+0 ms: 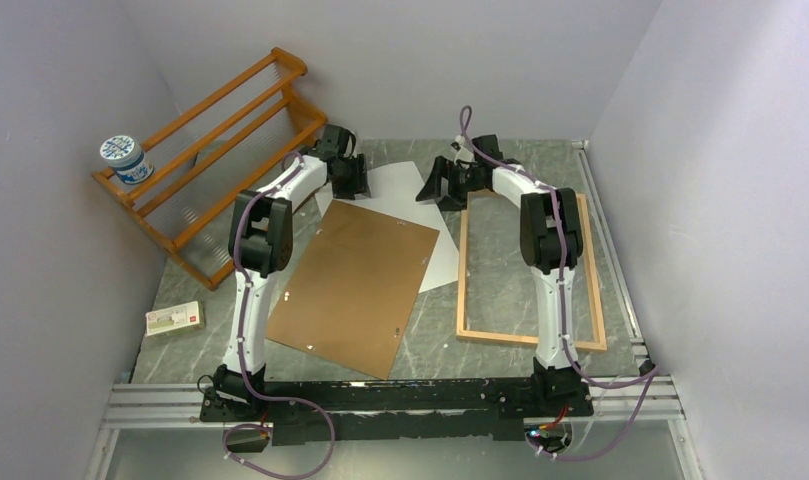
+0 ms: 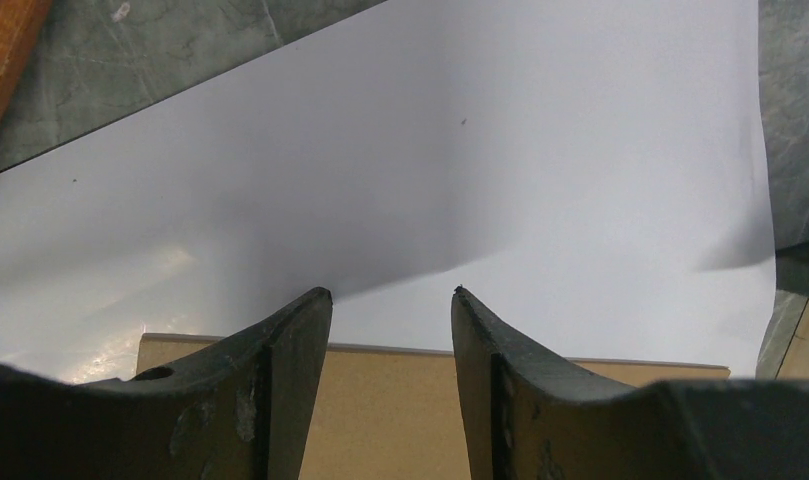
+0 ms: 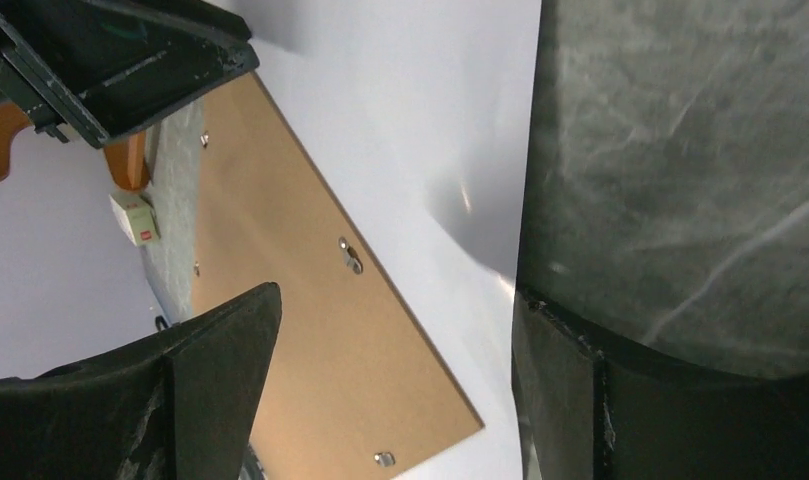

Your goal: Put the photo into the frame

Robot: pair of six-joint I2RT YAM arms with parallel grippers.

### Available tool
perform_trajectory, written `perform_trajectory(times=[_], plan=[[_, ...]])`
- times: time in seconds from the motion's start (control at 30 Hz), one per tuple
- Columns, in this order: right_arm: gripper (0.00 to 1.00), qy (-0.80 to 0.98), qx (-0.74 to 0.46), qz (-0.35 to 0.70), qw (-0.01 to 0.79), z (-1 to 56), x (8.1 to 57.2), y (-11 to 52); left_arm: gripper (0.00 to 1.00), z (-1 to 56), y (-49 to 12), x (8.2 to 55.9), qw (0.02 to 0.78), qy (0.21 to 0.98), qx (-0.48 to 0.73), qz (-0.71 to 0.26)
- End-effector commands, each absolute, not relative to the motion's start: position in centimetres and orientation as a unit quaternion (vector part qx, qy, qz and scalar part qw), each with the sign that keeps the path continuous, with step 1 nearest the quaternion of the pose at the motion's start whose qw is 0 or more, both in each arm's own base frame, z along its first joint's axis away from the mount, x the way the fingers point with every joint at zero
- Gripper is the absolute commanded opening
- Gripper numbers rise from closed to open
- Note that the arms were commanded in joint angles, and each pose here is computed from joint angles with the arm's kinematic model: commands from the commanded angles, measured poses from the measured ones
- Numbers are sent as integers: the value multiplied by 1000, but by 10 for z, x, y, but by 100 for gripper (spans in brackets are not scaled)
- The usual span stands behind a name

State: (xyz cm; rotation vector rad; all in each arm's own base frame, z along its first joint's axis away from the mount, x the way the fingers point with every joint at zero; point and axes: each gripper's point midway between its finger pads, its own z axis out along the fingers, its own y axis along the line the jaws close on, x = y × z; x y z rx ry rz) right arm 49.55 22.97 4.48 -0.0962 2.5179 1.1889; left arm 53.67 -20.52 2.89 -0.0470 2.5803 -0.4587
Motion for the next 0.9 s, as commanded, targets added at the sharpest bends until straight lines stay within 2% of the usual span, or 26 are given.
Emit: perform_trajectory(times=[0.0, 0.23, 0.4, 0.53, 0.6, 0.7, 0.87], plan=[[87, 910, 22, 403, 95, 7, 457, 221, 56, -41, -158, 497, 159, 984, -25, -77], [81, 870, 13, 479, 117, 21, 469, 241, 56, -40, -169, 498, 160, 981, -11, -109], [67, 833, 16, 533, 151, 38, 487, 256, 56, -41, -173, 497, 158, 980, -3, -118], [59, 829, 13, 532, 171, 41, 497, 258, 56, -37, -173, 499, 161, 980, -2, -119], [51, 830, 7, 526, 183, 42, 499, 258, 56, -33, -174, 500, 165, 979, 0, -123], [33, 837, -4, 505, 209, 40, 506, 253, 57, -23, -177, 501, 170, 977, 0, -132], [9, 845, -20, 466, 263, 47, 522, 243, 62, 11, -181, 506, 191, 971, 2, -147]])
